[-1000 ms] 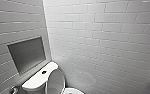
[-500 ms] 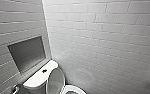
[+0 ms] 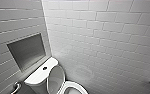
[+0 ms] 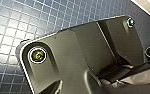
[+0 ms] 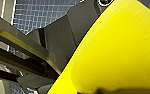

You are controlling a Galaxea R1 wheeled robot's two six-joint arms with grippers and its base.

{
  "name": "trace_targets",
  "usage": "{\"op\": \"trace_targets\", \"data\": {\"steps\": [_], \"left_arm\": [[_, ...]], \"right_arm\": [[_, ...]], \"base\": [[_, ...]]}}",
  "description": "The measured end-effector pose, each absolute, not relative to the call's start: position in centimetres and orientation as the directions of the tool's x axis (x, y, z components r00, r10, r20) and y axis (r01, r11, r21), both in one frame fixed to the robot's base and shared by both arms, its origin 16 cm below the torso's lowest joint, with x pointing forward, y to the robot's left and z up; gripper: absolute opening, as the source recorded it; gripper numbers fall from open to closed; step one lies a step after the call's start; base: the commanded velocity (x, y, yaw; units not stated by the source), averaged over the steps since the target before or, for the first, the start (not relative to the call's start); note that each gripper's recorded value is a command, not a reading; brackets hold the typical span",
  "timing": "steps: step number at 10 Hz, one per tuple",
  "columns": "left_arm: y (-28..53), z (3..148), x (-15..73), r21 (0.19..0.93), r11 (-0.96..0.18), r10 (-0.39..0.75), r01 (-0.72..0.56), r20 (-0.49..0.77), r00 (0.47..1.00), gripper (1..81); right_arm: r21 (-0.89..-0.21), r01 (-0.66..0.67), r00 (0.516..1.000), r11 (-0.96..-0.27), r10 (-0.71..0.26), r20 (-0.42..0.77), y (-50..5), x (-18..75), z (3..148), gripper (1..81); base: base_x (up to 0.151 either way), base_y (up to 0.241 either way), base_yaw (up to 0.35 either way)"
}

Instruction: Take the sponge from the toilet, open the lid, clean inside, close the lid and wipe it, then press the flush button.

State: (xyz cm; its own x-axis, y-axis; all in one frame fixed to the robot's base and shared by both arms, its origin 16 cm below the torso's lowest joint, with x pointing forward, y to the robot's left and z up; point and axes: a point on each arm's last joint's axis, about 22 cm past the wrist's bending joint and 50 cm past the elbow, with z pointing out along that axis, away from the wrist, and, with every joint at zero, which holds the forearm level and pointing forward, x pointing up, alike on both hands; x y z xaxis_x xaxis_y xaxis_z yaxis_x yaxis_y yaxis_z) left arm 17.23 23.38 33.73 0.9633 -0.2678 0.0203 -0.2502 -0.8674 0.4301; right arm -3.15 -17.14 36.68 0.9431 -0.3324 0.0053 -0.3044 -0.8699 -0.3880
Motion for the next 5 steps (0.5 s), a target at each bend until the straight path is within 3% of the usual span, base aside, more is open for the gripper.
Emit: {"op": "trace_targets", "data": {"steps": [5], "left_arm": [[23.5, 35.4, 13.1, 0.442, -0.870, -0.261, -0.220, -0.035, 0.965, 81.1]], "right_arm": [[-0.376, -0.316, 0.945, -0.871, -0.324, -0.042, -16.6, -6.2, 39.2, 1.0]], "base": [[0.000, 0.000, 0.000]]}}
